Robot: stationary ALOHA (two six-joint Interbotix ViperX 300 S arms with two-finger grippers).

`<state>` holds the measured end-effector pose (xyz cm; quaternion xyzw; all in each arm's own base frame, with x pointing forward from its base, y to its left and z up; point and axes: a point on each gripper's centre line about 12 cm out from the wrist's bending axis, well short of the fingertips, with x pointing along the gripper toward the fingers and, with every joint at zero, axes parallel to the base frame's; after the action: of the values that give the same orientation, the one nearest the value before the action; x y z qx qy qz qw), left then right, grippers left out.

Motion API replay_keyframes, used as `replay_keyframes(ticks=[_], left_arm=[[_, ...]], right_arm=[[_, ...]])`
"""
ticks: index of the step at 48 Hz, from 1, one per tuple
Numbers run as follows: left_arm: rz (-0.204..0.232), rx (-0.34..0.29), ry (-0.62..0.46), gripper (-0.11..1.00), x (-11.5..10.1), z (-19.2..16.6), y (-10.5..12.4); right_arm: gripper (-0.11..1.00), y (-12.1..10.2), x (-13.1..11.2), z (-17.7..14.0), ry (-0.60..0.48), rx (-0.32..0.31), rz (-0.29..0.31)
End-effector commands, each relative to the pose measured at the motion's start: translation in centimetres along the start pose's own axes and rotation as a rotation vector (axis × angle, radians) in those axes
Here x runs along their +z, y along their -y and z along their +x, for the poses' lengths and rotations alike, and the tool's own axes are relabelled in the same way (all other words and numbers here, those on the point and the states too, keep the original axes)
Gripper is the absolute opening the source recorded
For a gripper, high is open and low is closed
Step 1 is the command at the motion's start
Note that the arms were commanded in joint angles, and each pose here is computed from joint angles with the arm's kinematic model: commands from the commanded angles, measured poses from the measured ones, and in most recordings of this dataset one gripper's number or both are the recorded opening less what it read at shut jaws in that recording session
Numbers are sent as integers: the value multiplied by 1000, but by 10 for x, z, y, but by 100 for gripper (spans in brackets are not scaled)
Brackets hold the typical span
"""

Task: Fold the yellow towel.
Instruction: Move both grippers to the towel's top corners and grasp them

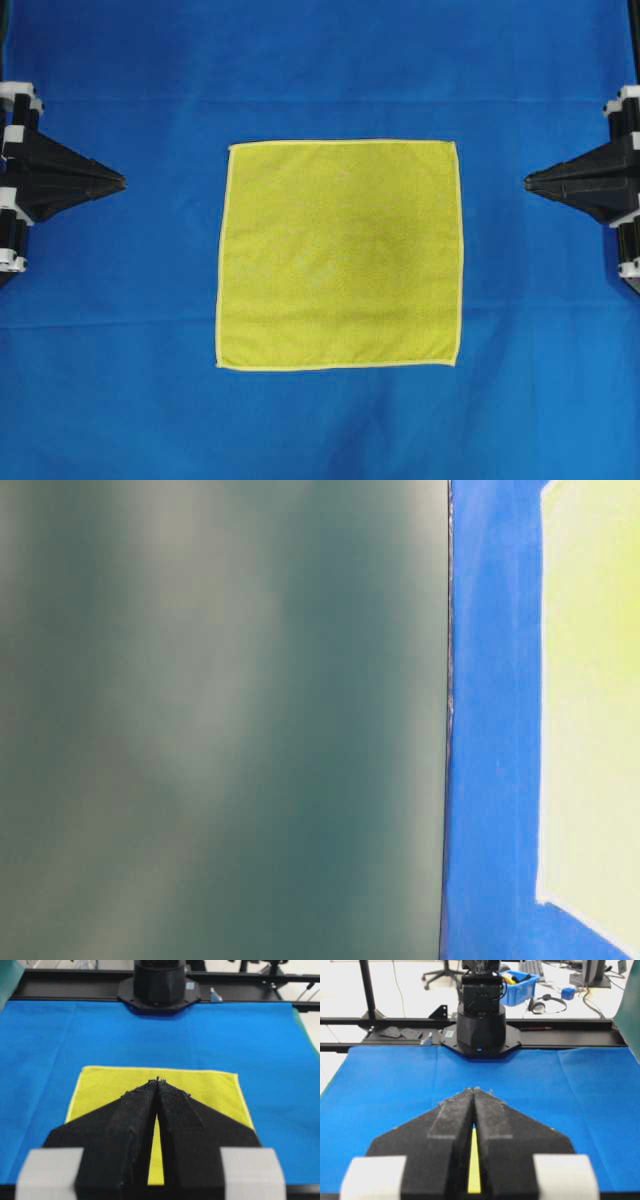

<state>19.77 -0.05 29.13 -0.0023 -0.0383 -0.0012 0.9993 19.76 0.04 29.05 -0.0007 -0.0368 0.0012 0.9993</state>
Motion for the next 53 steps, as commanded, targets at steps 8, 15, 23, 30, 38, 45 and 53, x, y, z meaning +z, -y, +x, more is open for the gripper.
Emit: replay_keyframes(ticks=[8,15,23,30,38,45,53], left_arm=[[4,74,-98,0,-15,19,-16],[-18,141,-185,0,-37,32,-32],[-32,207,-299,1,-63,48,-51],[-40,243,-359,19,-83,65,-65],[-57,304,-430,69,-114,81,-87],[-71,348,-482,84,-143,93,-106],[-81,365,-534,84,-173,105,-118]], right_arm=[[0,24,-8,16,-140,-115,22],[0,42,-33,25,-315,-187,40],[0,66,-63,34,-448,-277,66],[4,84,-88,41,-555,-335,91],[52,108,-125,45,-693,-401,124],[56,122,-155,45,-794,-432,141],[55,131,-179,50,-849,-441,151]])
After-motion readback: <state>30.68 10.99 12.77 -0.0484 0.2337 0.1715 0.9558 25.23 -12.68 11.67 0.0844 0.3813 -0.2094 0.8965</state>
